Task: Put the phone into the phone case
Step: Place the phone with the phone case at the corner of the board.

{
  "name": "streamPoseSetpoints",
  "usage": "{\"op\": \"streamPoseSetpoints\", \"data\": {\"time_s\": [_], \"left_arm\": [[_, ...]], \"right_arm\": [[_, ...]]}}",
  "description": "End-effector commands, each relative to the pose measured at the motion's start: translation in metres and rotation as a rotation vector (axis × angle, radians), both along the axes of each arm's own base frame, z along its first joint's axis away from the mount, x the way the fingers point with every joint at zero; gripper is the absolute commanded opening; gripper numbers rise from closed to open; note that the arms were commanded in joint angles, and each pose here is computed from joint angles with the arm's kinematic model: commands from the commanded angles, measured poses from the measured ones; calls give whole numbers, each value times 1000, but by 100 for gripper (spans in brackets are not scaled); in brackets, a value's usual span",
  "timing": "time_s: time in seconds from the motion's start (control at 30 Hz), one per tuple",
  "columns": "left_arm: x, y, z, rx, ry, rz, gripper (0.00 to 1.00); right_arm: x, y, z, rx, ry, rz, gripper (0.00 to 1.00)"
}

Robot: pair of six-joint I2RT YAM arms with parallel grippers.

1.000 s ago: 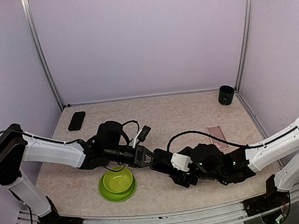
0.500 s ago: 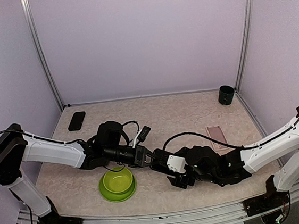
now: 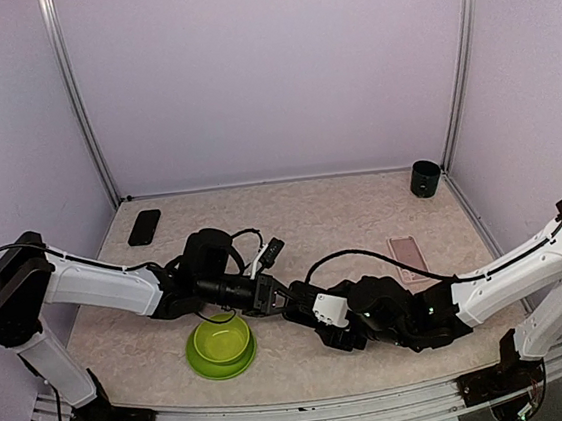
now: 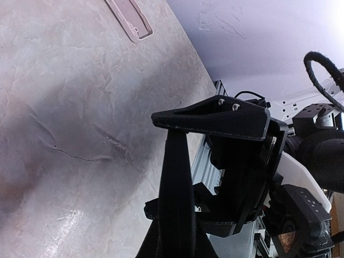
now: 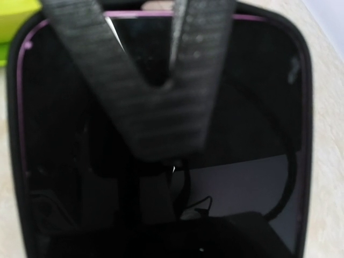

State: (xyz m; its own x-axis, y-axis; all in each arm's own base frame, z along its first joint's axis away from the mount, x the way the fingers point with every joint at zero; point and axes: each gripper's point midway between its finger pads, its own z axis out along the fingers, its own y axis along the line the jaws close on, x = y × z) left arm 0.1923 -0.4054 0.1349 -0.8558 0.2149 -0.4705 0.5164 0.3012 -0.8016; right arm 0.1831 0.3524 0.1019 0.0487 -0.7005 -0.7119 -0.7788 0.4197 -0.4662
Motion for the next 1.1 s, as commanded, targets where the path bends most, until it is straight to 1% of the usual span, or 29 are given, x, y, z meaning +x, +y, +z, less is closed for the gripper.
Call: {"op": "streamPoseSetpoints", "data": {"time_s": [0.0, 0.1, 0.13, 0.2, 0.27, 0.43, 0.57, 0.67, 0.8, 0.97, 1.07], "left_arm": [[8, -9, 23, -84, -68, 2, 0], [9, -8, 24, -85, -68, 4, 0], [9, -7, 24, -85, -69, 5, 0], [9, -5, 26, -87, -75, 5, 0], [9, -4, 29, -94, -85, 4, 0], [9, 1, 44, -132, -127, 7, 0], [19, 9, 52, -146, -156, 63, 0], [30, 18, 60, -169, -171, 124, 0], [37, 25, 68, -189, -182, 157, 0], [65, 48, 72, -174, -196, 311, 0], [82, 62, 79, -192, -196, 399, 0]], "right_arm": [[-6, 17, 18, 68, -6, 30, 68], [-6, 17, 19, 75, 5, 20, 83], [-6, 16, 20, 79, 9, 15, 86], [-6, 13, 22, 90, 14, 9, 92], [-7, 10, 24, 110, 24, 6, 94], [-9, 1, 36, 190, 71, 6, 97], [-4, -8, 51, 273, 111, -19, 99], [3, -20, 70, 351, 114, -61, 99], [13, -41, 97, 501, 139, -119, 100], [23, -72, 127, 674, 153, -175, 100], [34, -86, 129, 720, 161, -240, 100]]}}
